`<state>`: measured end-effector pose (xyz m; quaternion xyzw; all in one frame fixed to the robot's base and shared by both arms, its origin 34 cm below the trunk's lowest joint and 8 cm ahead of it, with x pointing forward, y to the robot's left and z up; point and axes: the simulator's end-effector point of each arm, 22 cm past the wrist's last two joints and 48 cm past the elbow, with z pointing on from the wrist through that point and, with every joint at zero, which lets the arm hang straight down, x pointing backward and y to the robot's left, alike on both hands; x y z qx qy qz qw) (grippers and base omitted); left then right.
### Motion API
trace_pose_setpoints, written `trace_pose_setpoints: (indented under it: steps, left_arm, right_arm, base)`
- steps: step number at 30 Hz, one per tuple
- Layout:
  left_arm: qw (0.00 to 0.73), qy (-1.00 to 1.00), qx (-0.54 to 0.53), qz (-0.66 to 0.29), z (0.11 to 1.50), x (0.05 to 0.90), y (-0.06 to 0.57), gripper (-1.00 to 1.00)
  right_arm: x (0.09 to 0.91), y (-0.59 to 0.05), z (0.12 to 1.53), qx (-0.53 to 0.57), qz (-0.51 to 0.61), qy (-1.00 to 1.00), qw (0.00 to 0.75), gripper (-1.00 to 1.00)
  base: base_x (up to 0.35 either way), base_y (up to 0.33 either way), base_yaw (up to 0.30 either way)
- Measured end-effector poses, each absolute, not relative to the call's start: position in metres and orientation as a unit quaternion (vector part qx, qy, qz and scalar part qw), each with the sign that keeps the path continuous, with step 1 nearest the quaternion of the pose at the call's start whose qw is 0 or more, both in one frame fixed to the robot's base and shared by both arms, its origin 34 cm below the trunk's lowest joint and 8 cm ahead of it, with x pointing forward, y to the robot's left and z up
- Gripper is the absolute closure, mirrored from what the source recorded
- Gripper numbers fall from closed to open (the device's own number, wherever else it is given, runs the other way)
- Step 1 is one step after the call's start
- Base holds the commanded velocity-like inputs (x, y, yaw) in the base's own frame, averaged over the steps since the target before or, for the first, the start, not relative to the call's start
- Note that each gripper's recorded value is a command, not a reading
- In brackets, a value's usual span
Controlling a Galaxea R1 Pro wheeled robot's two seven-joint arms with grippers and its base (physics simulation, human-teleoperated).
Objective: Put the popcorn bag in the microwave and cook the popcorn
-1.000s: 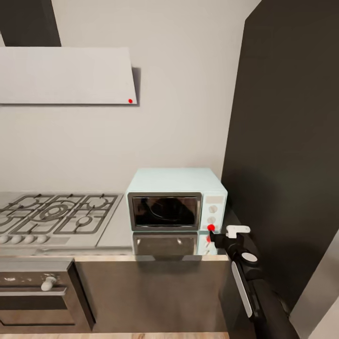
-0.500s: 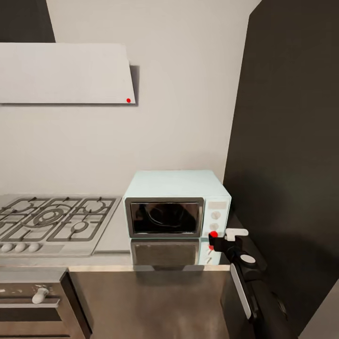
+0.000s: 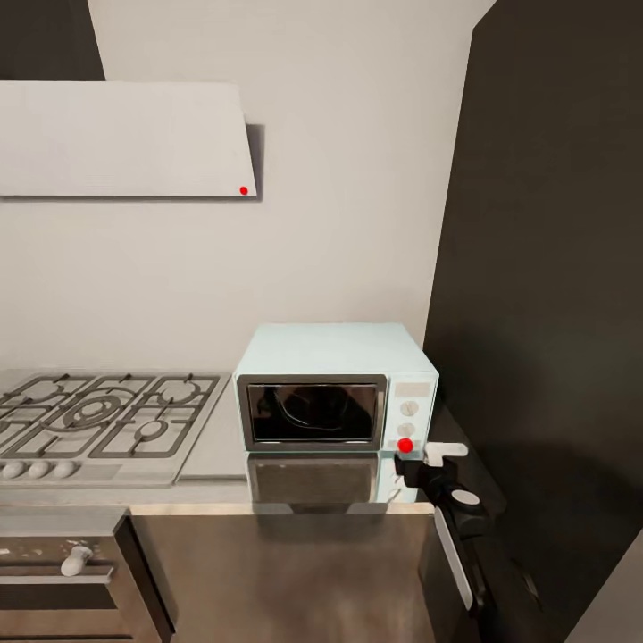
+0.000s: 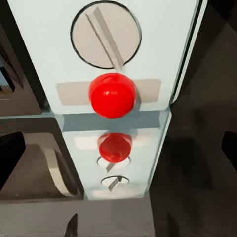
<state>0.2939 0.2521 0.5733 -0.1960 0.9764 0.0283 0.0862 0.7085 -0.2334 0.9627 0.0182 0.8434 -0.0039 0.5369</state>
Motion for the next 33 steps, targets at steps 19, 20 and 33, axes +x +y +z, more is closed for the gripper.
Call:
trace_pose_setpoints:
  steps: [19,20,33]
  left_arm:
    - [0.086,0.976,-0.196,0.028,0.5733,0.2939,0.2521,-1.00]
    - [0.086,0.976,-0.196,0.028,0.5733,0.2939,0.2521,-1.00]
    - [0.087,0.976,-0.196,0.029,0.5734,0.2938,0.2533,-1.00]
  right_arm:
    - [0.7071,-0.2311,0.9570,0.014,-0.005,0.847,0.531,1.00]
    - [0.7071,-0.2311,0.9572,0.014,-0.005,0.847,0.531,1.00]
    - [0.7071,-0.2297,0.9578,0.015,-0.002,0.847,0.532,1.00]
  base:
    - [0.000,0.000,0.000]
    - [0.000,0.000,0.000]
    - [0.129,0.000,0.000]
